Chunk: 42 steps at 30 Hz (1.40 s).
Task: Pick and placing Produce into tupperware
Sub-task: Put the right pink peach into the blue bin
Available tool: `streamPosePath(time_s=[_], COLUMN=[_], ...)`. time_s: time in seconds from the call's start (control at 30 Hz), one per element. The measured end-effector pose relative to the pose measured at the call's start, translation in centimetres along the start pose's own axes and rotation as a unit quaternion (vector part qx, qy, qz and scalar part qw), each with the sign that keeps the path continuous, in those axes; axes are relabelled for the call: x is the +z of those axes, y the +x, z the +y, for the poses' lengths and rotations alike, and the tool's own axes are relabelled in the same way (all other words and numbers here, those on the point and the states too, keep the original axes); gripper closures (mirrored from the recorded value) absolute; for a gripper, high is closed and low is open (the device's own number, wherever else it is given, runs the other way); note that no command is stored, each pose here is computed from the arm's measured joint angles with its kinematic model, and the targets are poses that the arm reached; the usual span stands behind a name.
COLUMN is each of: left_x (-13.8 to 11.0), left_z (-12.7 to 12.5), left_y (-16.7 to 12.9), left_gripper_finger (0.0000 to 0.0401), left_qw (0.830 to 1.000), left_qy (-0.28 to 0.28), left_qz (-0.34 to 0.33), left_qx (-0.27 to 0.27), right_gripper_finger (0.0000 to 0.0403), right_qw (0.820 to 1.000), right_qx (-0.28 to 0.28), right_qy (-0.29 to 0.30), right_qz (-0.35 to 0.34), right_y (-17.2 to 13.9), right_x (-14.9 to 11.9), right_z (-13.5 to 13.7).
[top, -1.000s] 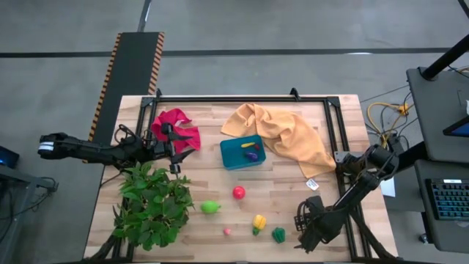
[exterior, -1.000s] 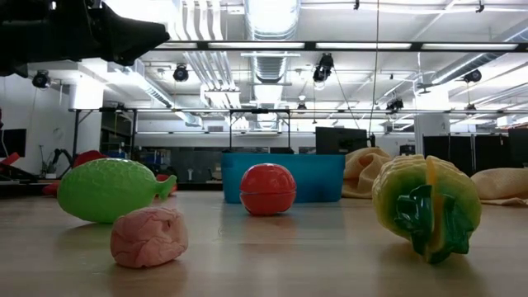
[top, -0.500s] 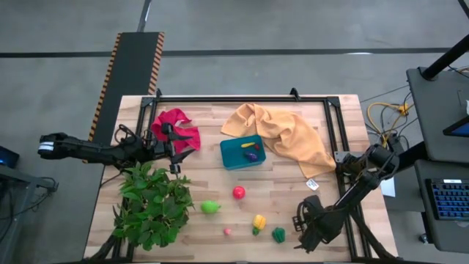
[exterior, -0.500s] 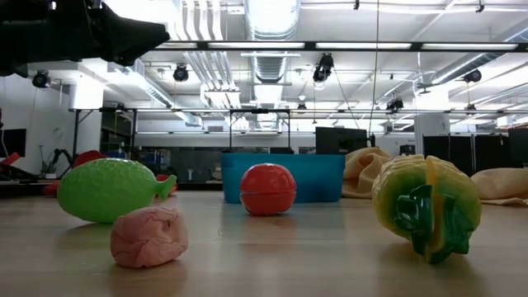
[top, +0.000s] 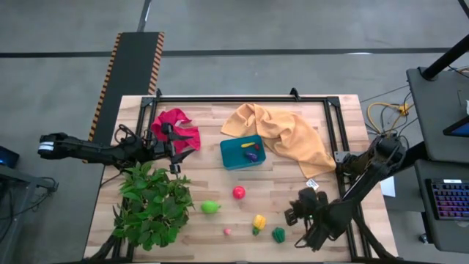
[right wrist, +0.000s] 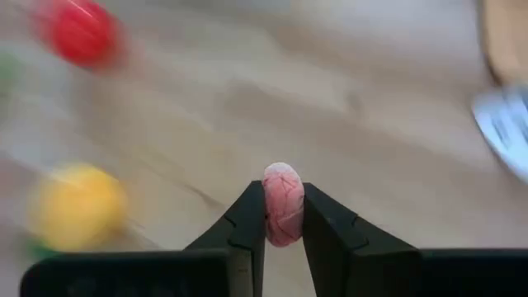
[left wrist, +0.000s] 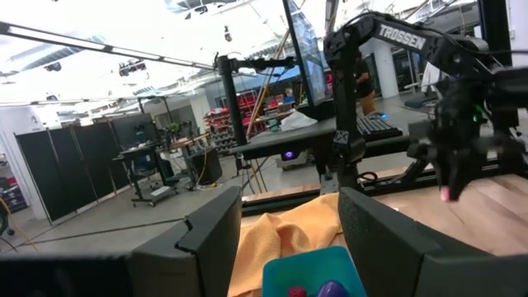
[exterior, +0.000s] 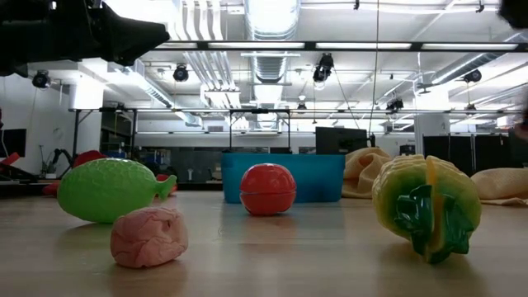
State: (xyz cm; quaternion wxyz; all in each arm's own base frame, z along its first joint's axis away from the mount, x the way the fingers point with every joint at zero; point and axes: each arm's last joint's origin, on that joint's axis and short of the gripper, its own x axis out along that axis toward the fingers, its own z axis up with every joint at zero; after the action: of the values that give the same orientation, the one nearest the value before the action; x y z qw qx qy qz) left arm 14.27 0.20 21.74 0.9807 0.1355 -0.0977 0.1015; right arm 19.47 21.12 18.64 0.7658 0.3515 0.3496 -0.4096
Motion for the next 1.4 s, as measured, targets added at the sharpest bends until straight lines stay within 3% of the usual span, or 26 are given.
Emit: streamPosePath(time_s=[0.23, 0.47, 0.57, 0.8, 0.97, 1.13, 1.4], left_x=[0.0, 0.0, 0.1, 0.1, 0.1, 0.1, 0.1], left_z=[0.0, 0.0, 0.0, 0.0, 0.0, 0.0, 0.0], left_y=[0.0, 0.0, 0.0, 0.0, 0.0, 0.0, 0.0], left_gripper_finger=[0.0211, 0.0211, 0.0211, 0.0211, 0.0211, 0.0211, 0.0211], left_qw=[1.0, 1.0, 1.0, 1.0, 1.0, 1.0, 1.0], left_qy=[0.0, 0.0, -0.001, -0.001, 0.0, 0.0, 0.0], left_qz=[-0.001, -0.001, -0.002, -0.002, -0.002, -0.002, -0.002], left_qx=[0.0, 0.0, 0.0, 0.0, 0.001, 0.0, 0.0], right_gripper_finger=[0.0348, 0.0348, 0.0348, 0.0348, 0.0349, 0.0349, 0.0349], right_qw=[0.982, 0.943, 0.93, 0.909, 0.879, 0.851, 0.862], right_qx=[0.125, 0.192, 0.211, 0.223, 0.233, 0.212, 0.159], right_qy=[-0.07, -0.23, -0.271, -0.346, -0.415, -0.48, -0.481], right_qz=[-0.123, -0.142, -0.129, -0.059, 0.014, 0.009, 0.0], right_y=[-3.5, -6.6, -7.4, -7.3, -6.2, -4.9, -1.4], right_x=[3.6, 6.1, 7.2, 8.8, 9.1, 10.0, 14.8], right_z=[0.3, 0.9, 0.8, 0.8, 1.2, 1.5, 1.8])
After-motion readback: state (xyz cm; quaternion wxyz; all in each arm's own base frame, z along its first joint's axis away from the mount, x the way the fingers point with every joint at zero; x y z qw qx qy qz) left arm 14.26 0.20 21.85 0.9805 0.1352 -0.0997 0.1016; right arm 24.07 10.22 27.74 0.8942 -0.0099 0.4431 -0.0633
